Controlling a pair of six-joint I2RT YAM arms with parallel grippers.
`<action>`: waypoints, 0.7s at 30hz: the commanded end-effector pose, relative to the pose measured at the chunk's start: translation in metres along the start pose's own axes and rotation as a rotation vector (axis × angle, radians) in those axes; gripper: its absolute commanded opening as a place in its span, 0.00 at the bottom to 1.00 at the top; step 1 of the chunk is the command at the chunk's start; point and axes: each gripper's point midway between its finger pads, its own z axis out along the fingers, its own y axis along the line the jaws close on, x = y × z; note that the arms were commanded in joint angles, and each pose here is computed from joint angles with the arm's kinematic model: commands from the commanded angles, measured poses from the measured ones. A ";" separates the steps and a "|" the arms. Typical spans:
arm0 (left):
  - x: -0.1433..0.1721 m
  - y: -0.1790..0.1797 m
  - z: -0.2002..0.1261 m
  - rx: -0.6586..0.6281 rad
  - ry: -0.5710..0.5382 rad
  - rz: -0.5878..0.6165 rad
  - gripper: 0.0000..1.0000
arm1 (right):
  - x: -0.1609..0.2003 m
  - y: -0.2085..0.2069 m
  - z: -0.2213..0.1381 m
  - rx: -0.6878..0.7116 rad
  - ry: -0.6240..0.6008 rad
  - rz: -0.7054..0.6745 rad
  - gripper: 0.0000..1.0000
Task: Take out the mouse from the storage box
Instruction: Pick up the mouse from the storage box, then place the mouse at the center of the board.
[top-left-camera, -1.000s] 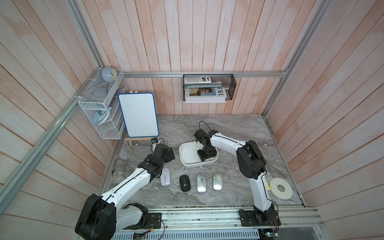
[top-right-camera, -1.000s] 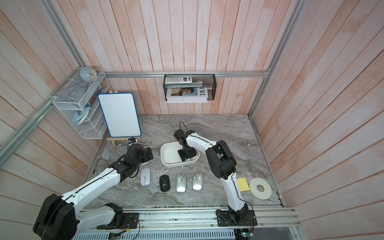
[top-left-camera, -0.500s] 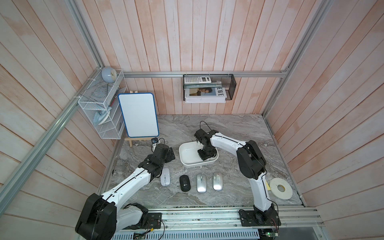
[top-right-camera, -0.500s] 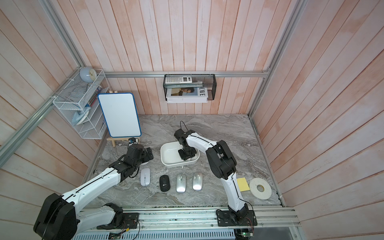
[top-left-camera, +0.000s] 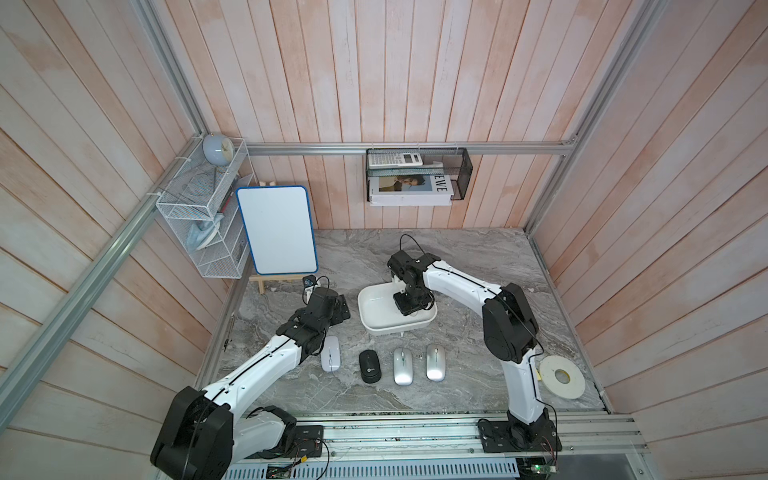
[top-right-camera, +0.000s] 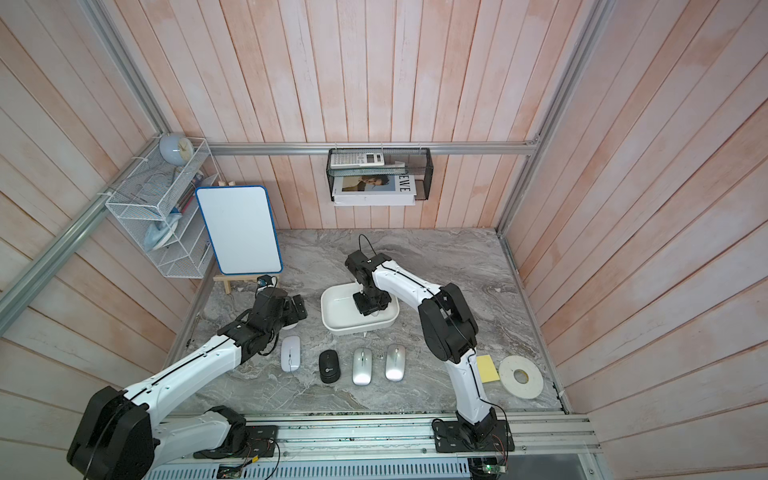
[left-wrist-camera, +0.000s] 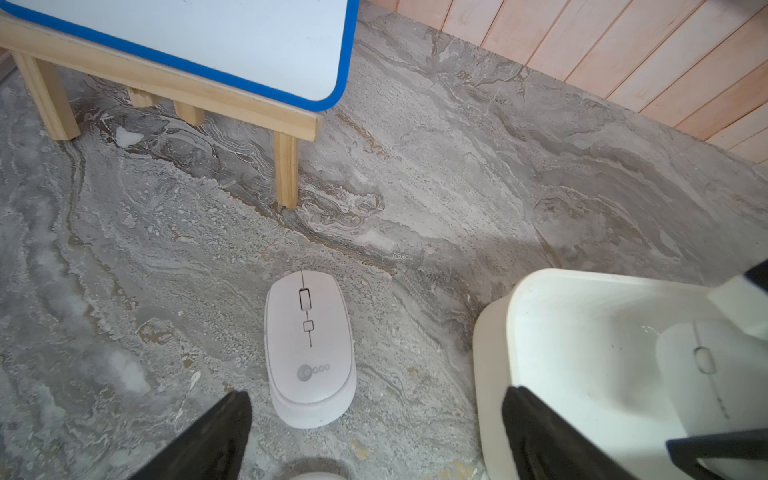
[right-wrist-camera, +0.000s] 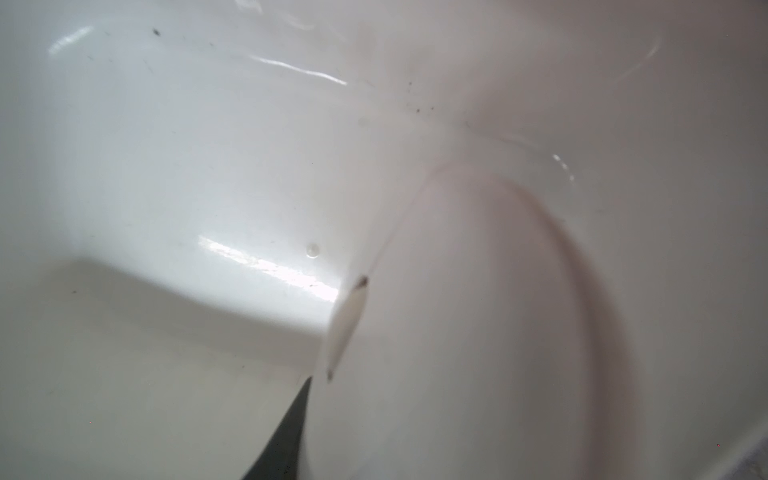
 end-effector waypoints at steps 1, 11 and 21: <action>-0.003 -0.002 -0.001 0.015 -0.004 -0.009 1.00 | -0.005 -0.004 -0.054 -0.019 -0.077 0.056 0.14; -0.004 -0.001 -0.002 0.010 -0.011 -0.002 1.00 | 0.003 -0.029 -0.130 -0.158 -0.201 0.195 0.12; -0.003 -0.001 0.001 0.008 -0.010 0.000 1.00 | 0.024 -0.082 -0.141 -0.486 -0.392 0.504 0.10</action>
